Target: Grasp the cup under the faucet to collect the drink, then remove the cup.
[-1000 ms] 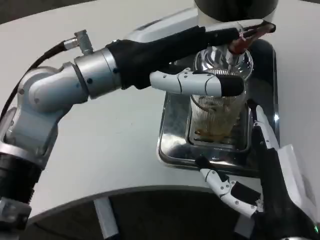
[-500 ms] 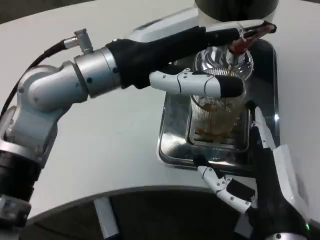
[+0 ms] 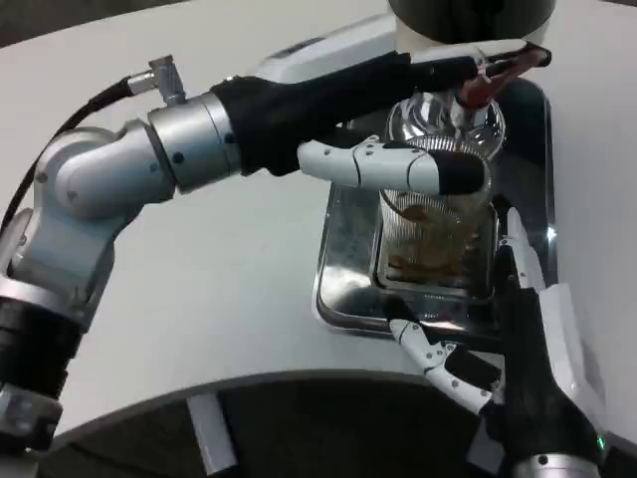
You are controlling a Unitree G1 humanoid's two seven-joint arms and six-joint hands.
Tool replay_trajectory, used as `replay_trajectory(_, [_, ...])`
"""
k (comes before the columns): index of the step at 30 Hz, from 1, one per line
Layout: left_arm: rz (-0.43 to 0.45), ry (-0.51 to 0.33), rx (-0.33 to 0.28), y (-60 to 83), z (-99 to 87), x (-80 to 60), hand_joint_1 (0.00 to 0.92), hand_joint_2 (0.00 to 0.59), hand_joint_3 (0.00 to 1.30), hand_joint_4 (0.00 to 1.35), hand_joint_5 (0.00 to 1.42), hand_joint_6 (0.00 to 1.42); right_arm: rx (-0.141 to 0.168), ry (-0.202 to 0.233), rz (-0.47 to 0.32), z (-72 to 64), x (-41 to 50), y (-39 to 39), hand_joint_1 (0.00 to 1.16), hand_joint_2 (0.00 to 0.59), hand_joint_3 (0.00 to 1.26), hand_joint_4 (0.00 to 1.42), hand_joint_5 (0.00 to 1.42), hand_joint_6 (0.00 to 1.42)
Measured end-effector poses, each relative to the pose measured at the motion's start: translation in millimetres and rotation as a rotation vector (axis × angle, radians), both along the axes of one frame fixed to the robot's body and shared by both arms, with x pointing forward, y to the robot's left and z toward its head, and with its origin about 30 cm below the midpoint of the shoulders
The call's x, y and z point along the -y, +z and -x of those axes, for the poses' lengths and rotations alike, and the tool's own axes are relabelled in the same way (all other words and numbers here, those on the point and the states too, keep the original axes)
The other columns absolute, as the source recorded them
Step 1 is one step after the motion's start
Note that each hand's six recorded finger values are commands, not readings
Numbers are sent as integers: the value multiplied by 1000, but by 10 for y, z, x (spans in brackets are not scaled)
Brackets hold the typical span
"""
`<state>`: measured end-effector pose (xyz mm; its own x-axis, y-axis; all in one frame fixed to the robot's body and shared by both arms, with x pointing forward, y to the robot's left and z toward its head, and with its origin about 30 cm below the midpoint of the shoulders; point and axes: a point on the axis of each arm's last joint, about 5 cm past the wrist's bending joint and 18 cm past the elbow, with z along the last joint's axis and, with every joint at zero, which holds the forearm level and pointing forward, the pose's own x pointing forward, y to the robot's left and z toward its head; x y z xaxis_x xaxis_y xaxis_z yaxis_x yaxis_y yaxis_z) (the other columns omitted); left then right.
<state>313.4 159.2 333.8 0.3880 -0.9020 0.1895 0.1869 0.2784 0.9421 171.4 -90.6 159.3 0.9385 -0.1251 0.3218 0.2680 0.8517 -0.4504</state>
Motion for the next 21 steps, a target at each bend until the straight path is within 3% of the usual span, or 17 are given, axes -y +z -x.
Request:
replay_trajectory(6, [-2,-1,2,7,1,3,0,91,118,0,47,174,46,12,-9,-75,-47,77,708,254,0,0,2,96])
replay_trajectory(21, [-7,-2,2,13,1,3,0,91,118,0,48,175,52,-2,-36,-119,-59,117,708,254,0,0,0,88])
